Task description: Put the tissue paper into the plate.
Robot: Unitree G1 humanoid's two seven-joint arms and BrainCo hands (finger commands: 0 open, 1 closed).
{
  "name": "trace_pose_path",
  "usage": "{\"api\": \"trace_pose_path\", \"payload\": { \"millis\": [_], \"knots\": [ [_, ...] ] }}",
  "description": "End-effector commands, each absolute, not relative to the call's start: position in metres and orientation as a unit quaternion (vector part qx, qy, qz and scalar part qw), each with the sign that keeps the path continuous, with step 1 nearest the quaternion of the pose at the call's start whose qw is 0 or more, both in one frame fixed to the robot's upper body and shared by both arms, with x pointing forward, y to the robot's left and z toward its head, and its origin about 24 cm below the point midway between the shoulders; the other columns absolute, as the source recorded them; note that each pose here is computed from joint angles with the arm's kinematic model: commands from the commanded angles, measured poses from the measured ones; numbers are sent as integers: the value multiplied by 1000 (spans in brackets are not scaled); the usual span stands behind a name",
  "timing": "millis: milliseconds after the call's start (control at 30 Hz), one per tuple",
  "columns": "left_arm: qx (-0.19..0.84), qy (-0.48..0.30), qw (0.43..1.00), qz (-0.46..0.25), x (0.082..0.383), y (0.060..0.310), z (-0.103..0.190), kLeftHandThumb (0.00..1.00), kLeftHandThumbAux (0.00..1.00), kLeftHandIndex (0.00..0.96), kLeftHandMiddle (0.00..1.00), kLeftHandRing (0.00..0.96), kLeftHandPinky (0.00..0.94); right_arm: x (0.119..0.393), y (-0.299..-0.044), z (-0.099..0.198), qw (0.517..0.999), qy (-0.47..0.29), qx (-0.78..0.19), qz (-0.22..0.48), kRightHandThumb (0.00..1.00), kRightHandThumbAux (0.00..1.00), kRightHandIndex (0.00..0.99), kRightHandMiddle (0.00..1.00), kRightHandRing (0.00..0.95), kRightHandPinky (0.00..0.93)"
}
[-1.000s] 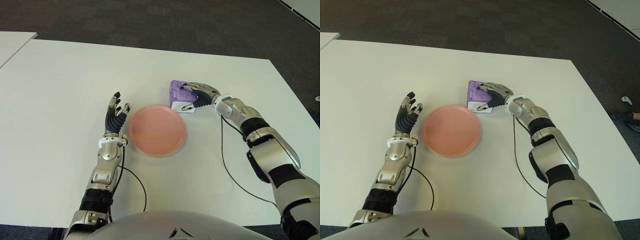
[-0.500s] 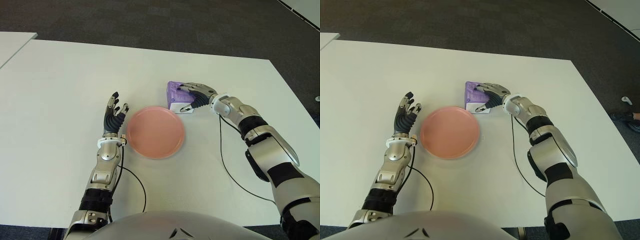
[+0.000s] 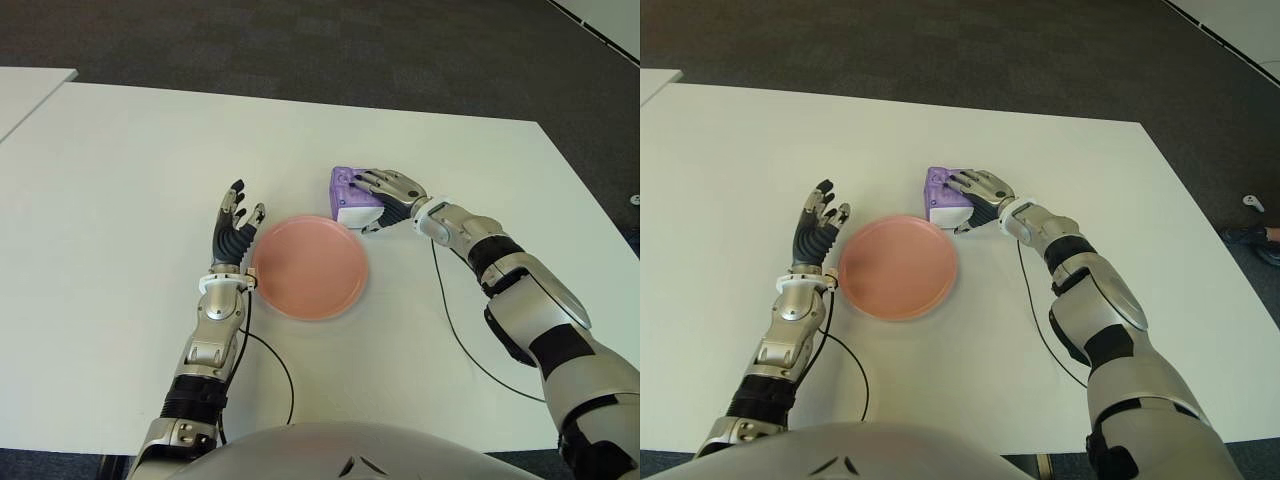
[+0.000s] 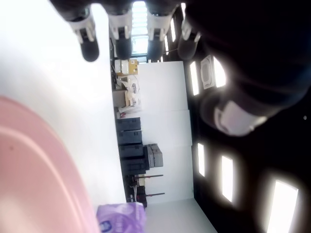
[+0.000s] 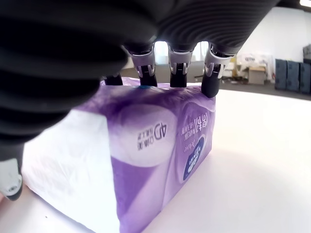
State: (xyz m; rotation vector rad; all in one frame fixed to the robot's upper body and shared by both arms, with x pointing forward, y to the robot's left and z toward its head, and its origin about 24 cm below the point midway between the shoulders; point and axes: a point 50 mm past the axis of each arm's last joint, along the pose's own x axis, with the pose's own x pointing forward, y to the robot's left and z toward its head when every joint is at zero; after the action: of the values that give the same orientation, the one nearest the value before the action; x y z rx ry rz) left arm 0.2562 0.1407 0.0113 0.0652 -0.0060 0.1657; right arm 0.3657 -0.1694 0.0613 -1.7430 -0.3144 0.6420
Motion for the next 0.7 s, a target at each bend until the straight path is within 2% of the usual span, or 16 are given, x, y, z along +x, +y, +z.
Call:
{"api": "trace_pose_path", "payload": {
  "millis": [33,300,633,700],
  "knots": [
    [31,33,994,95,252,149,-9,0,557,0,0,0,0,339,-179,11,516,-84,-780,344,342,561,1,69,39,0],
    [13,-6,997,76,253,128,22,0,566,0,0,0,0,321,-196,-16,472,-70,-810,342,353,614,6,86,54,19],
    [33,-10,996,82,247,128,28,0,573,0,0,0,0,321,-194,-18,454,-66,-817,348,341,642,0,66,40,7],
    [39,4,996,85,248,141,18,0,573,0,0,0,0,321,-194,-18,455,-63,-817,348,341,640,0,65,39,11]
  ]
}}
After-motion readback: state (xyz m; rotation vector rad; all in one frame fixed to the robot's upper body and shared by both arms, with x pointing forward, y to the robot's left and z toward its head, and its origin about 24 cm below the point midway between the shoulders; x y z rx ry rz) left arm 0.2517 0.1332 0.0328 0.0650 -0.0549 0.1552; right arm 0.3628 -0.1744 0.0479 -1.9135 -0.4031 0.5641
